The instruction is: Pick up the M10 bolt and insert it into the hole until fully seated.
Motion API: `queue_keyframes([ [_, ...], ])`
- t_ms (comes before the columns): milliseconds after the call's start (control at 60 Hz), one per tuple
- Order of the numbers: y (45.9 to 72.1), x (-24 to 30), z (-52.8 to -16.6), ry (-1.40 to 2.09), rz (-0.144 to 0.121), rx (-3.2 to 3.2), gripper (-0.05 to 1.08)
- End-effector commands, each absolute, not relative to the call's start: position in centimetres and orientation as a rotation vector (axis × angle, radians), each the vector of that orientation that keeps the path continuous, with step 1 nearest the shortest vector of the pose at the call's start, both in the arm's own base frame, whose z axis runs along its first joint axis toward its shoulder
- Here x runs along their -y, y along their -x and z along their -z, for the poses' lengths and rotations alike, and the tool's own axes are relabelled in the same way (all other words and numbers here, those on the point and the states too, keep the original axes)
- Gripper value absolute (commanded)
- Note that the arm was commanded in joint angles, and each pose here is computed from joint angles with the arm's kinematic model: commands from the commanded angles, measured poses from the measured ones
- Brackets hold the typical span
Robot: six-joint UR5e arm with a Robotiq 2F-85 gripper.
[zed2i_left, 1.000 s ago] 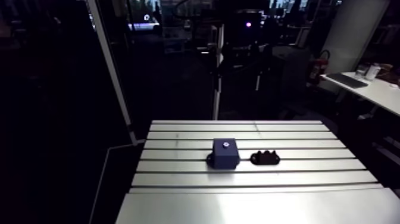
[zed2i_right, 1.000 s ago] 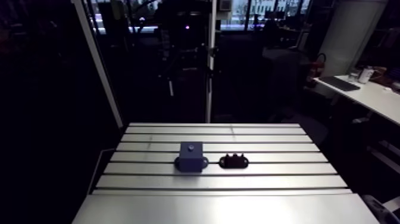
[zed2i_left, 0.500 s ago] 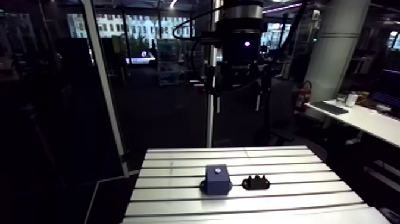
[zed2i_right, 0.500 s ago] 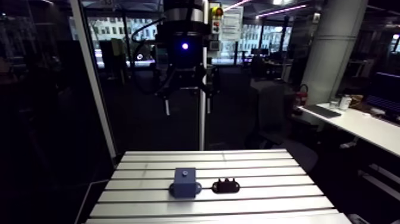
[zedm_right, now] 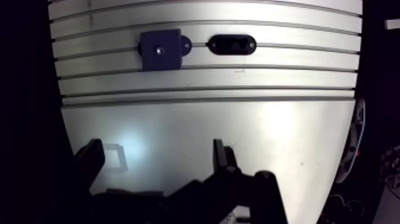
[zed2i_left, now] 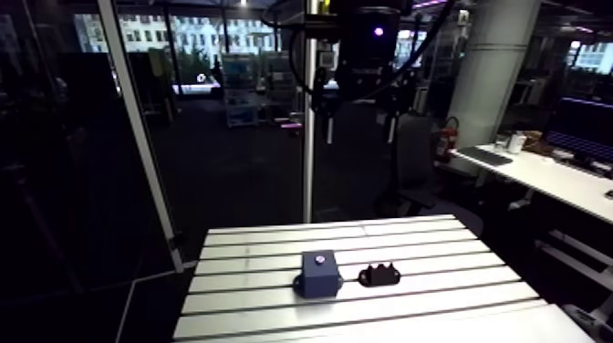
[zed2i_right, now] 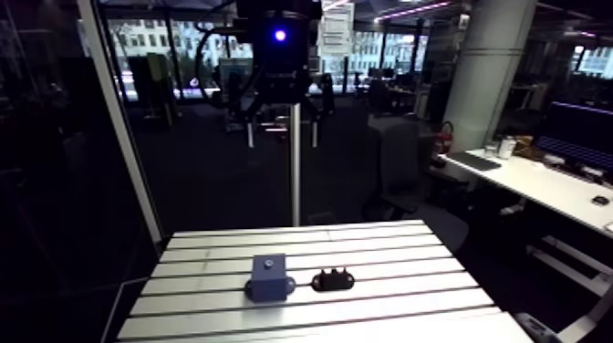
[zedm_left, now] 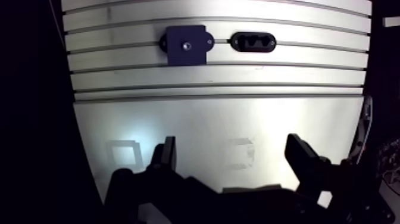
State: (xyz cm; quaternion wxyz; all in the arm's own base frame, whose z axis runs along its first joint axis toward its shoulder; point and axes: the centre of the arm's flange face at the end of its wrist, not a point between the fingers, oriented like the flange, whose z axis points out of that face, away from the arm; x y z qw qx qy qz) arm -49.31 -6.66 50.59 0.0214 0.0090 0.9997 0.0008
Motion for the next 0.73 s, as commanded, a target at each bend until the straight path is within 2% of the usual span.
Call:
queue_keyframes([
  [17, 50.4, 6.7, -50.9, -0.015, 0.007, -3.089, 0.00],
  [300, 50.4, 6.9, -50.2, -0.011, 0.019, -3.075, 0.00],
  [733, 50.5, 6.9, -49.6, -0.013, 0.021, -3.062, 0.00],
])
